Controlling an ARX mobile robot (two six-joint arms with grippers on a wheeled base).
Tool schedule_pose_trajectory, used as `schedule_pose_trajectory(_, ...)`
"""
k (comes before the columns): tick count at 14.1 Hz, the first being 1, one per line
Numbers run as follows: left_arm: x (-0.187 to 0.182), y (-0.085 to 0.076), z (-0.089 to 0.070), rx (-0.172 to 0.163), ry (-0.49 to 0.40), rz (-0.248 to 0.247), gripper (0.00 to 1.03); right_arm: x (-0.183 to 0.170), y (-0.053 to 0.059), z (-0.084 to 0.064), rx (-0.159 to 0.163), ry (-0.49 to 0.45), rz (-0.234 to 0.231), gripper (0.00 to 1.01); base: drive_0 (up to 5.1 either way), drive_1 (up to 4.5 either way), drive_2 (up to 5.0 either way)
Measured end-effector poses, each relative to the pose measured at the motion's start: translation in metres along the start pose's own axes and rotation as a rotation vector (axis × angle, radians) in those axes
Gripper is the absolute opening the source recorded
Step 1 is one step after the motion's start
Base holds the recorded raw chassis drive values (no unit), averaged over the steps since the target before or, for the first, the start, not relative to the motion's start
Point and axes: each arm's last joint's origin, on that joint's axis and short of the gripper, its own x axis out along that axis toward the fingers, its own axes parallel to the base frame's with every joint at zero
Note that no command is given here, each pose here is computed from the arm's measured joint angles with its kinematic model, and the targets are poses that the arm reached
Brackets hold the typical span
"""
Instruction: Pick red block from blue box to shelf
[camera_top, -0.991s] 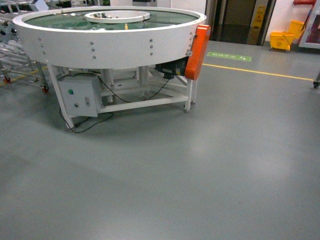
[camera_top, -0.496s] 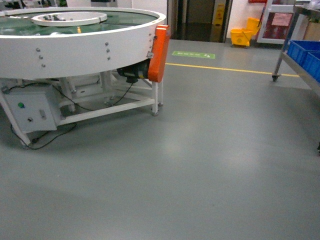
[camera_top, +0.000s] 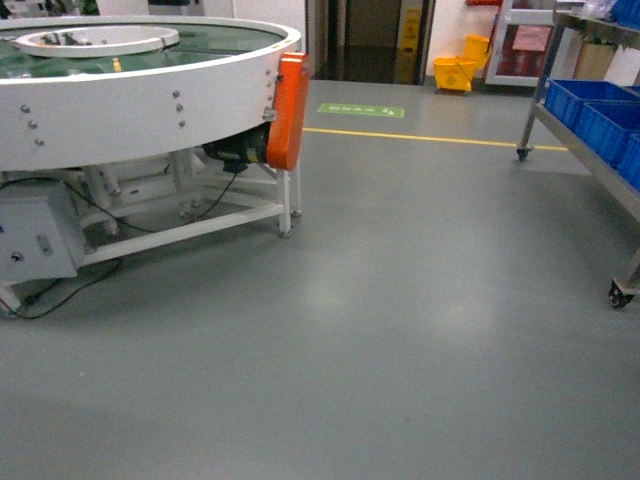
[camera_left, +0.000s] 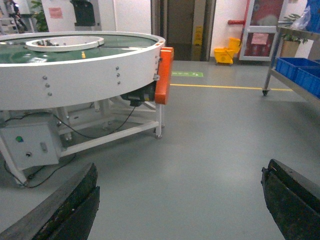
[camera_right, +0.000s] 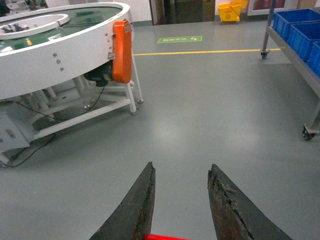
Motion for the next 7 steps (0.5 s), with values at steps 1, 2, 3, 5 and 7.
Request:
schedule_pose_trajectory(1,0.0000,0.0000,-0.0001,0.000,0.002,0.000,0.98,0.0000,0.0000,-0.0001,0.000,0.002,0.000,0.26,-1.5,2.72,-5.7)
schedule_pose_trajectory(2,0.0000,-0.0001,-0.0001,0.000,0.002,-0.002,0.98,0.0000,0.0000,0.0000,0.000,0.000,0.000,0.26,-1.5,2.65,-5.7)
schedule_pose_trajectory(3,0.0000,-0.0001,0.0000,0.000,0.000,-0.001,0.98,0.0000,0.0000,-0.0002,0.000,0.001,0.000,0.26,-1.5,2.63,-5.7)
schedule_pose_trajectory(5,0.0000,-0.0001,-0.0003,0.000,0.003,-0.001,0.98,0.0003,-0.0001,-0.0008,0.000,0.006,-0.001,0.26,-1.6,2.64,-5.8)
schedule_pose_trajectory(7,0.0000,0.0000,0.0000,0.000,0.000,0.000,0.98,0.0000,-0.0001,-0.0004,0.000,0.003,0.000,0.26,-1.5,2.77,-5.7)
